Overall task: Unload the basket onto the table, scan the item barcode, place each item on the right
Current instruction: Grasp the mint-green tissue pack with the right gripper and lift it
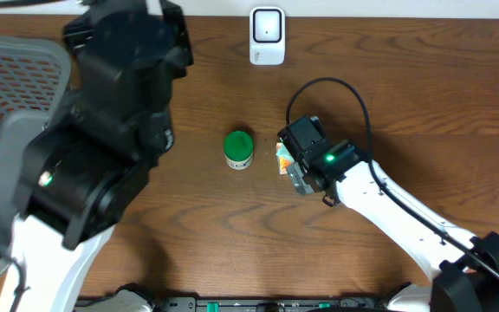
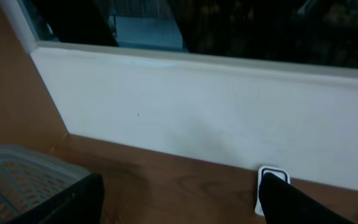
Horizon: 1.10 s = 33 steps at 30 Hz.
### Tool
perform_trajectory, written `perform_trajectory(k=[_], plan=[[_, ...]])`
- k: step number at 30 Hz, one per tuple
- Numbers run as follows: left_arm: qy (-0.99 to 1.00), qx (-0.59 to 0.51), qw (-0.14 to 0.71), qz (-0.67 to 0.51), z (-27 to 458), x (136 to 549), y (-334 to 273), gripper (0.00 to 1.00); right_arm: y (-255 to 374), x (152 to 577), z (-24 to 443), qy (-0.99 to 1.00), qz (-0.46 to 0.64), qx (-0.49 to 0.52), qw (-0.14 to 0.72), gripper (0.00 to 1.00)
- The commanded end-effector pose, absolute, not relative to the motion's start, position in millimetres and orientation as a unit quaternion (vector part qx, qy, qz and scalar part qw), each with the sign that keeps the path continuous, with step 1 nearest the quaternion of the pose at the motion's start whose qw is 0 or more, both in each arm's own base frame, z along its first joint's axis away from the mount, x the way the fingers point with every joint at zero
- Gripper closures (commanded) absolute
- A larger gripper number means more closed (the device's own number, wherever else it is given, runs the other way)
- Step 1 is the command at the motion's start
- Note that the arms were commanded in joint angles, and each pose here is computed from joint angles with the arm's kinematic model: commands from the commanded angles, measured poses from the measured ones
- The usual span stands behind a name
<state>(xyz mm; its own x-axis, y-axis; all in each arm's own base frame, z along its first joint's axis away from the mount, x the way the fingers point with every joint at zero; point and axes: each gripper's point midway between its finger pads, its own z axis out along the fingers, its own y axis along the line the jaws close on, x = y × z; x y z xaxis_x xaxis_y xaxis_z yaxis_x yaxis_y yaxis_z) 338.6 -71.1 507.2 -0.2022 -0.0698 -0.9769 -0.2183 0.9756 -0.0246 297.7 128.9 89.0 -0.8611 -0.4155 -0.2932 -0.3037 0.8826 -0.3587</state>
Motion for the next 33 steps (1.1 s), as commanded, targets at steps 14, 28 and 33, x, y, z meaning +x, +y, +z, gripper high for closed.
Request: perform_trajectory(k=[14,28,33], plan=[[0.748,-0.116,0.651,0.052,534.5,302.0,-44.2,0.2,114.6,295.5,15.5,0.896,-0.315,-0.27,0.156,0.08],[0.744,-0.12,0.656,0.047,538.5,294.0,-39.4,0.2,122.8,319.9,4.8,0.879,-0.325,-0.297,0.183,0.36],[0.745,-0.119,0.655,0.047,538.0,293.8,-39.2,0.2,125.1,333.0,6.9,0.873,-0.322,-0.307,0.198,0.35]])
